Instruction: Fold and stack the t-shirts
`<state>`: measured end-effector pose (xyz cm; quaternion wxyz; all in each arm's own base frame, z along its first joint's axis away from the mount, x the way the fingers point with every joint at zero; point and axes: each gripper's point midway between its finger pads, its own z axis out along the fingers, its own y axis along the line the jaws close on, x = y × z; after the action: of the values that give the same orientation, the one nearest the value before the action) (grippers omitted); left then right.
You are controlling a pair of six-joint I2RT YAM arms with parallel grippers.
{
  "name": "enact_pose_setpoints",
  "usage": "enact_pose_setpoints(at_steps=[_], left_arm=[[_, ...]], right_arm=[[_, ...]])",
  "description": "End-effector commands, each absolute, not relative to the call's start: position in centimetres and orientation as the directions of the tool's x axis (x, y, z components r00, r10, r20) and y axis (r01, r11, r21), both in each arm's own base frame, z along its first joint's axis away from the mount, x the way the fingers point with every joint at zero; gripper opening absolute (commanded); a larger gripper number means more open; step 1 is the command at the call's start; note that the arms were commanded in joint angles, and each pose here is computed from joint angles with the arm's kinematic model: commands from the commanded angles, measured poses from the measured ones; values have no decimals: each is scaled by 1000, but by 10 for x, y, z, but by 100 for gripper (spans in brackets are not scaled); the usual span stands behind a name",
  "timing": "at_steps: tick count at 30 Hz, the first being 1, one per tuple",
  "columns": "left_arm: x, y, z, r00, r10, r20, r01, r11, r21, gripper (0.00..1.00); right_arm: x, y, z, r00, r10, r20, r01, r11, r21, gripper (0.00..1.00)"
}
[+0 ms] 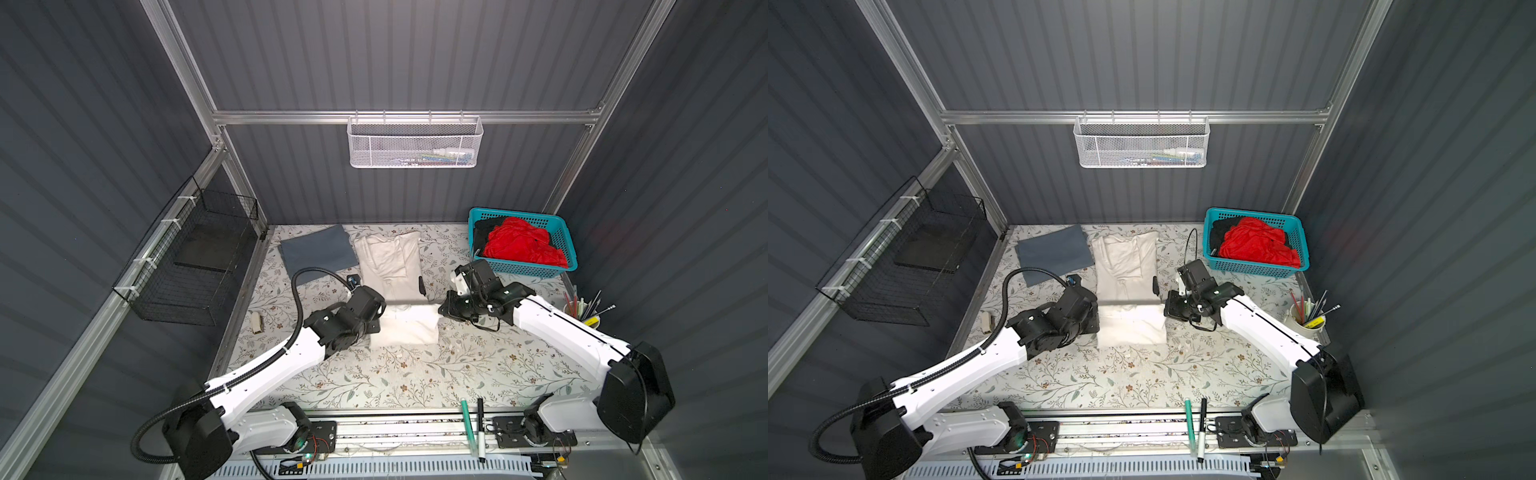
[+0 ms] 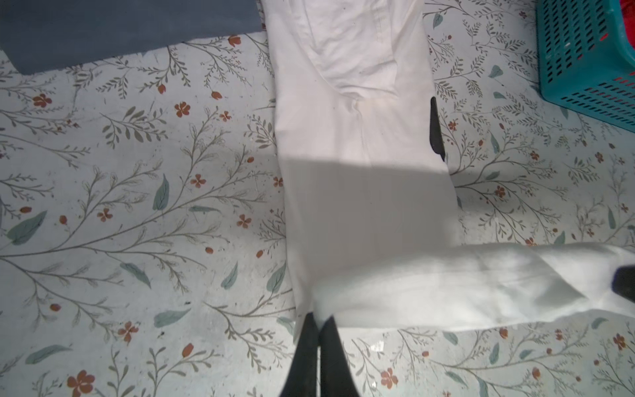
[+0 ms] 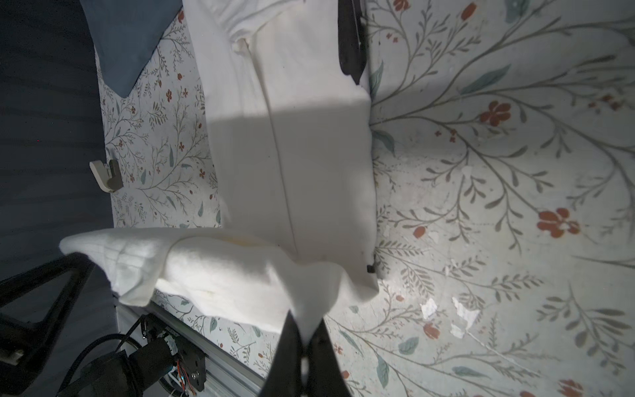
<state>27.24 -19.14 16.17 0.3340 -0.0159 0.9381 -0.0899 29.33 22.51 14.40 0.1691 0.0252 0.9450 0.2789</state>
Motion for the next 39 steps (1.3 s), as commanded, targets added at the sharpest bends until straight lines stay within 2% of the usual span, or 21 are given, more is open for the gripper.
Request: enact_pose_setpoints(at_steps=[1, 11, 18, 30, 39], left_arm=[[290, -195, 168, -767, -49, -639, 61, 987, -149, 0], [326, -184, 157, -763, -113, -636, 0, 985, -175, 0], [353, -192, 145, -776, -102, -622, 16, 983, -180, 0], [391, -192, 128, -789, -101, -606, 9, 985, -175, 0], [408, -195, 110, -804, -95, -587, 4, 986, -165, 0]], right_arm=[[313, 230, 150, -934, 109, -341, -103, 831, 547, 3], [352, 244, 138, -950, 67, -305, -124, 816, 564, 2], [366, 242, 122, -959, 63, -277, -102, 835, 541, 3], [398, 237, 113, -956, 60, -287, -103, 849, 518, 3], [417, 241, 87, -965, 37, -259, -108, 846, 522, 5]])
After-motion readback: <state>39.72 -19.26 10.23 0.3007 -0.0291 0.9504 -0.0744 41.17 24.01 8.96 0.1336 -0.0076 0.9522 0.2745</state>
